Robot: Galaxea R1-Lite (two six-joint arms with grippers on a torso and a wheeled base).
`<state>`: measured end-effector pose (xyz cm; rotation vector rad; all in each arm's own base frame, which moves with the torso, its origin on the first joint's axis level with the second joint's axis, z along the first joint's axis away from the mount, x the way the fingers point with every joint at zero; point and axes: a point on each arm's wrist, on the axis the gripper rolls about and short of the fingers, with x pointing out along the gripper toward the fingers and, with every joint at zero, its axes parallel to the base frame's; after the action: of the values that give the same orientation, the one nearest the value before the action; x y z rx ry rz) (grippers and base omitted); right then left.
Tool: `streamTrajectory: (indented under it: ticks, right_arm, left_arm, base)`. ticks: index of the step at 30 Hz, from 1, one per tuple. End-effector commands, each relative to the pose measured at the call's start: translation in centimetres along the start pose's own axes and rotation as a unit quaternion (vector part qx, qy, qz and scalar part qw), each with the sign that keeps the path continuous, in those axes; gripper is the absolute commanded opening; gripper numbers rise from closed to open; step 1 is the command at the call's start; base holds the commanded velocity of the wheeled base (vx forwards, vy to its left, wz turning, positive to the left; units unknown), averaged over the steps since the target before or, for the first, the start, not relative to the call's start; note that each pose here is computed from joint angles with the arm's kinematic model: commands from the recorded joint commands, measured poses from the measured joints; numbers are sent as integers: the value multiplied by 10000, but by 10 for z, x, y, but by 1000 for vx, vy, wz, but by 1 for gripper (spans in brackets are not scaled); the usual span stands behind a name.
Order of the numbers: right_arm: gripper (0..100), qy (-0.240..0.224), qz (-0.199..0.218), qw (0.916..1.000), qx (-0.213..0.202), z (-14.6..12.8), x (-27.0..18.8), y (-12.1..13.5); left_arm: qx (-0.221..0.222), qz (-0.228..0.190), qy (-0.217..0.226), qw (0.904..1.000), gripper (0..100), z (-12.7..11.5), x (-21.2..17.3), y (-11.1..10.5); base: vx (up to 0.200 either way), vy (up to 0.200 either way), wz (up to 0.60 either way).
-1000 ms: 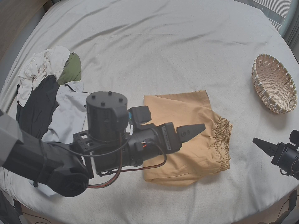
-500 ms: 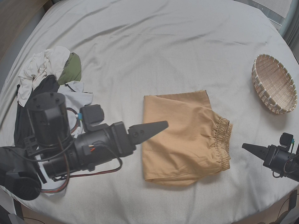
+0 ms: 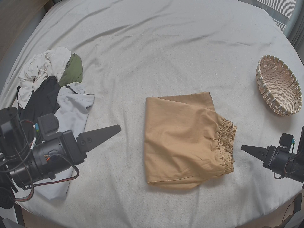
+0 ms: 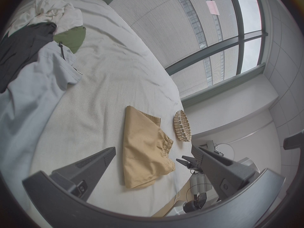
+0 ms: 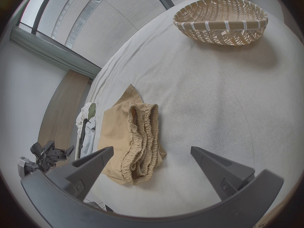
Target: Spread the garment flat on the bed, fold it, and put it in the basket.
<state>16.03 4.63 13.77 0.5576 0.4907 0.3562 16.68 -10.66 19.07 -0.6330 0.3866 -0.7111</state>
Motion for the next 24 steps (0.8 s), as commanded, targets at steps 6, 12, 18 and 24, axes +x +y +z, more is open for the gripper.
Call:
streamTrajectory:
  ticks: [6, 12, 18, 24]
  right_arm:
    - [100, 194, 111, 9997, -64, 0, 21, 5]
    - [100, 318, 36, 9995, -69, -3, 36, 0]
    - [100, 428, 88, 9990, -110, -9, 58, -2]
    - [100, 456, 170, 9986, -205, -18, 78, 1]
  left_arm:
    - [18, 3, -221, 9998, 100, 0, -18, 1]
    - [26, -29, -272, 9996, 100, -2, -26, 0]
    - [-4, 107, -371, 9993, 100, 0, -29, 5]
    - [-7, 168, -453, 9988, 100, 1, -34, 8]
  base:
    - [0, 0, 0]
    - [0, 0, 0]
    - [0, 0, 0]
    - [0, 0, 0]
